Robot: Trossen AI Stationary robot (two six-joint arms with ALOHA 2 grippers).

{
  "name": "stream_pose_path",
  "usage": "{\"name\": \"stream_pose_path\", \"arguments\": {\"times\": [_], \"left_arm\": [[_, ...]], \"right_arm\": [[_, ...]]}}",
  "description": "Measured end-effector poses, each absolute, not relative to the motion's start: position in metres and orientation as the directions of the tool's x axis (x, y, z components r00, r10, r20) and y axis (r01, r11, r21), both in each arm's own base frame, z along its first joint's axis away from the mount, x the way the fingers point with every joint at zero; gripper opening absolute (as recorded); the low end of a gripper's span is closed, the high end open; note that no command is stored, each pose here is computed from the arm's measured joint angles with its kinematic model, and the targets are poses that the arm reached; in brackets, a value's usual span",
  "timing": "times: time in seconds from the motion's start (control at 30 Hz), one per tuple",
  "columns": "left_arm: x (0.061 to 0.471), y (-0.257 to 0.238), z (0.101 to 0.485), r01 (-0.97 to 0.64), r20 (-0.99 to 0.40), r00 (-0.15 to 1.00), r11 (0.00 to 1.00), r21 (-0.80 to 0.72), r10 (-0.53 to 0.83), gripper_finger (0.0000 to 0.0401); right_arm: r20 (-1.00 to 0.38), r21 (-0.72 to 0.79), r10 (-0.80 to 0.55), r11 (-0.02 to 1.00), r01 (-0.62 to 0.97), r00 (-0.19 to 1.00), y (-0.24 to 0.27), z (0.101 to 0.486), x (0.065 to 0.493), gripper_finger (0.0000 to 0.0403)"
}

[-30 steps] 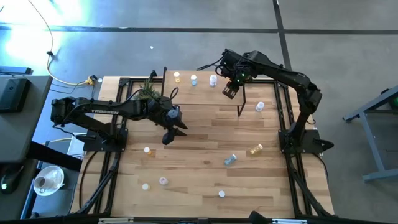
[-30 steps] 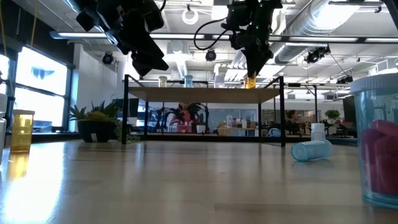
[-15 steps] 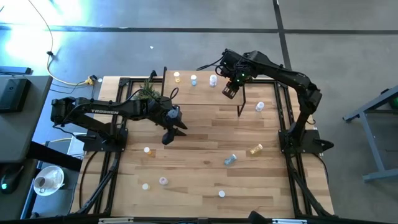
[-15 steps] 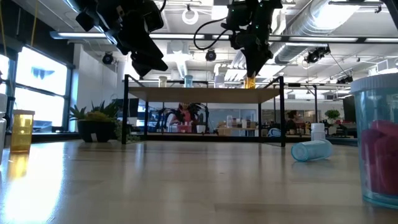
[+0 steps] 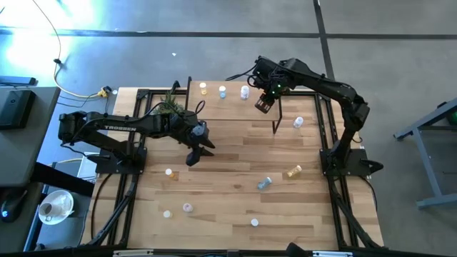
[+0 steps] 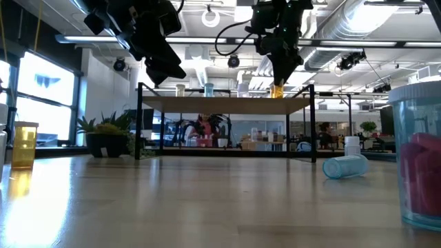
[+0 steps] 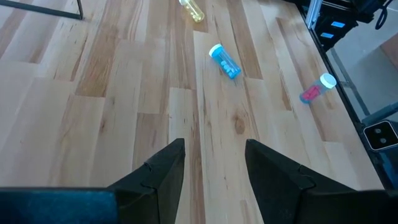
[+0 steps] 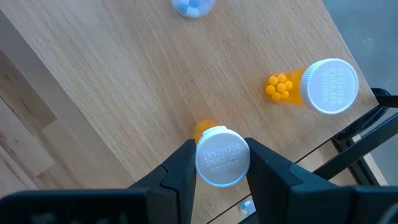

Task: Pick and place medicine bottles onto shelf by color
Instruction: Put the right orange pill bottle on the shelf, then put the left yellow pill bottle on the shelf

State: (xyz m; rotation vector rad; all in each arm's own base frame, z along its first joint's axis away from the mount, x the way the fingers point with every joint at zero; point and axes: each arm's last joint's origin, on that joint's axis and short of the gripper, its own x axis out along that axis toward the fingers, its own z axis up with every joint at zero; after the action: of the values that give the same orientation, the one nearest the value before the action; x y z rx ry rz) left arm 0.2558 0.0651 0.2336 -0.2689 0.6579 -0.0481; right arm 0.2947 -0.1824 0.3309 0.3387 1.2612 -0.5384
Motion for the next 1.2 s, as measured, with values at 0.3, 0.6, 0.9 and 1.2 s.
{"name": "stream_pose_path", "arguments": {"times": [0.3, 0.6, 0.9, 1.2], "left_arm": [[0.256, 0.065, 0.234, -0.040, -0.597, 0.792, 0.964, -0.262, -0.129, 0.0158], [0.256, 0.065, 0.234, -0.039, -0.597, 0.792, 0.965, -0.260, -0.129, 0.0158], [0.256, 0.065, 0.234, -0.040, -0.597, 0.792, 0.964, -0.262, -0.129, 0.0158], [0.255, 0.065, 0.233, -0.063, -0.604, 0.786, 0.956, -0.286, -0.129, 0.0158]], "right_arm": [[-0.957, -0.049, -0.199, 0.829, 0.557, 0.211, -0.183, 0.331, 0.295, 0.0114], [-0.957, -0.044, -0.199, 0.819, 0.572, 0.212, -0.183, 0.331, 0.295, 0.0173], [-0.956, -0.044, -0.201, 0.819, 0.572, 0.213, -0.183, 0.332, 0.295, 0.0178], [-0.929, -0.048, -0.241, 0.830, 0.556, 0.280, -0.182, 0.362, 0.294, 0.0179]]}}
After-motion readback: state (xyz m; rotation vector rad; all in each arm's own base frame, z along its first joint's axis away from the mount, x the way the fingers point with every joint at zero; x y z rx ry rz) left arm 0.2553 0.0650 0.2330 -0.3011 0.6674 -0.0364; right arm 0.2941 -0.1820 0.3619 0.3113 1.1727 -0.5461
